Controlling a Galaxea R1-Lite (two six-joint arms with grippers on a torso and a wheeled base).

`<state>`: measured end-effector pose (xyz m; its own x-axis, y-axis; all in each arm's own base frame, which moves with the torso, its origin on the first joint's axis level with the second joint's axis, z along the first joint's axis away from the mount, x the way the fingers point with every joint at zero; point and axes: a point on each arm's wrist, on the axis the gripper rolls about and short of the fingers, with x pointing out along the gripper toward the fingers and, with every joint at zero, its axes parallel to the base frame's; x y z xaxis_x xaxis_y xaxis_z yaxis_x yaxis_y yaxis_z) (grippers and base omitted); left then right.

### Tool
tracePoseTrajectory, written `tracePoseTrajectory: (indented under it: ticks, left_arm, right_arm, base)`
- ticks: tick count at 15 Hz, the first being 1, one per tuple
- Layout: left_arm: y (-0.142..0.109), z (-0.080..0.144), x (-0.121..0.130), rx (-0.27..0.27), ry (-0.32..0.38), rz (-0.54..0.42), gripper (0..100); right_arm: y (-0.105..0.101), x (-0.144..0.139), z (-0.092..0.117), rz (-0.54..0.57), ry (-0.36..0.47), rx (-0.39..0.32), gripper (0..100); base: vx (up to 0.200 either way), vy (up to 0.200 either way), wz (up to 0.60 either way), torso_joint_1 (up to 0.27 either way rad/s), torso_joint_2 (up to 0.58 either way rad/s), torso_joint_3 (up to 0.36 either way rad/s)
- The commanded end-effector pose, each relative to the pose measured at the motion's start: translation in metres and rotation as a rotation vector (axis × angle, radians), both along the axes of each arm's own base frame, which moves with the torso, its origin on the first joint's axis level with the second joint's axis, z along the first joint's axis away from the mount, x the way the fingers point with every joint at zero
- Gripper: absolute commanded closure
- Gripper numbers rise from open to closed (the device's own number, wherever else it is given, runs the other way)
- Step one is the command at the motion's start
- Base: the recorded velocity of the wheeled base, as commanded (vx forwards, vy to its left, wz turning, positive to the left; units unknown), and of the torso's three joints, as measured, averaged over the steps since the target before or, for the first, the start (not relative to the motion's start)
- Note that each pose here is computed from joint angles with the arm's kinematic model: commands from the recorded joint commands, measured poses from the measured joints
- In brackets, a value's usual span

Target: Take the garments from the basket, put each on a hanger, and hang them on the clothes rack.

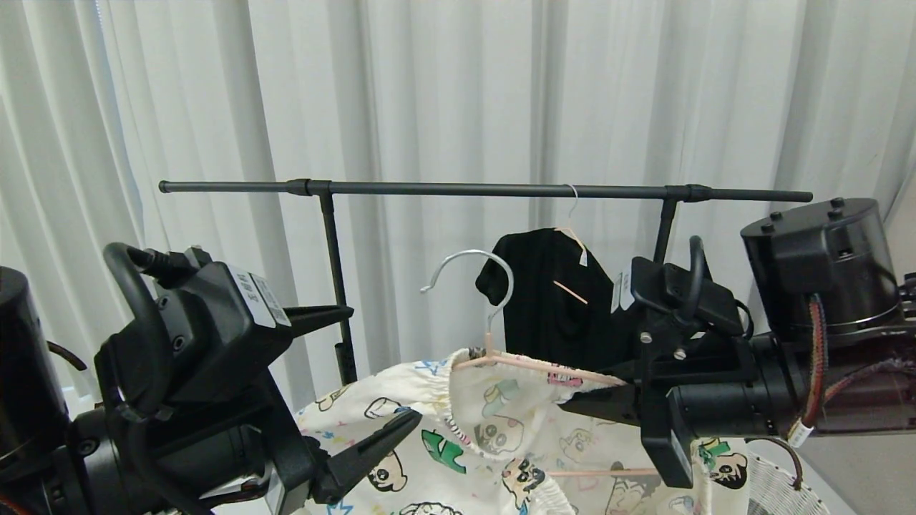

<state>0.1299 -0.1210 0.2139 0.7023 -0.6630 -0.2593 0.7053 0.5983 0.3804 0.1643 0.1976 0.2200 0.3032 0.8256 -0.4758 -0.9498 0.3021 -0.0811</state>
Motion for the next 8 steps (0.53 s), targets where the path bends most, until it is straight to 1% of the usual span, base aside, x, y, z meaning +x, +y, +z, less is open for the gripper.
tracePoseTrajectory:
  ticks: [1,2,3,4,7,8]
  left_arm:
    - [0.002,-0.001,-0.003,-0.002,-0.001,-0.004,0]
    - [0.004,-0.004,-0.005,0.005,0.006,-0.003,0]
    - [0.005,-0.006,-0.006,0.008,0.009,-0.003,0]
    - [0.01,-0.014,-0.01,0.019,0.03,0.004,0]
    - [0.022,-0.03,-0.016,0.045,0.06,0.034,0]
    - [0.027,-0.035,-0.015,0.054,0.077,0.066,0]
  right_arm:
    - [-0.008,0.001,0.006,-0.008,-0.042,0.009,100]
    - [-0.012,0.005,0.007,-0.006,-0.087,-0.002,100]
    - [-0.015,0.007,0.008,-0.006,-0.113,-0.008,100]
    - [-0.021,0.012,0.012,-0.004,-0.188,-0.017,100]
    - [-0.033,0.014,0.017,-0.04,-0.216,-0.012,100]
    - [-0.037,0.012,0.02,-0.047,-0.225,-0.004,100]
  base:
    - [0.0,0.0,0.0,0.0,0.0,0.0]
    - [0.0,0.0,0.0,0.0,0.0,0.0]
    - [0.0,0.0,0.0,0.0,0.0,0.0]
    - [0.0,0.0,0.0,0.0,0.0,0.0]
    - [0.0,0.0,0.0,0.0,0.0,0.0]
    - [0.0,0.0,0.0,0.0,0.0,0.0]
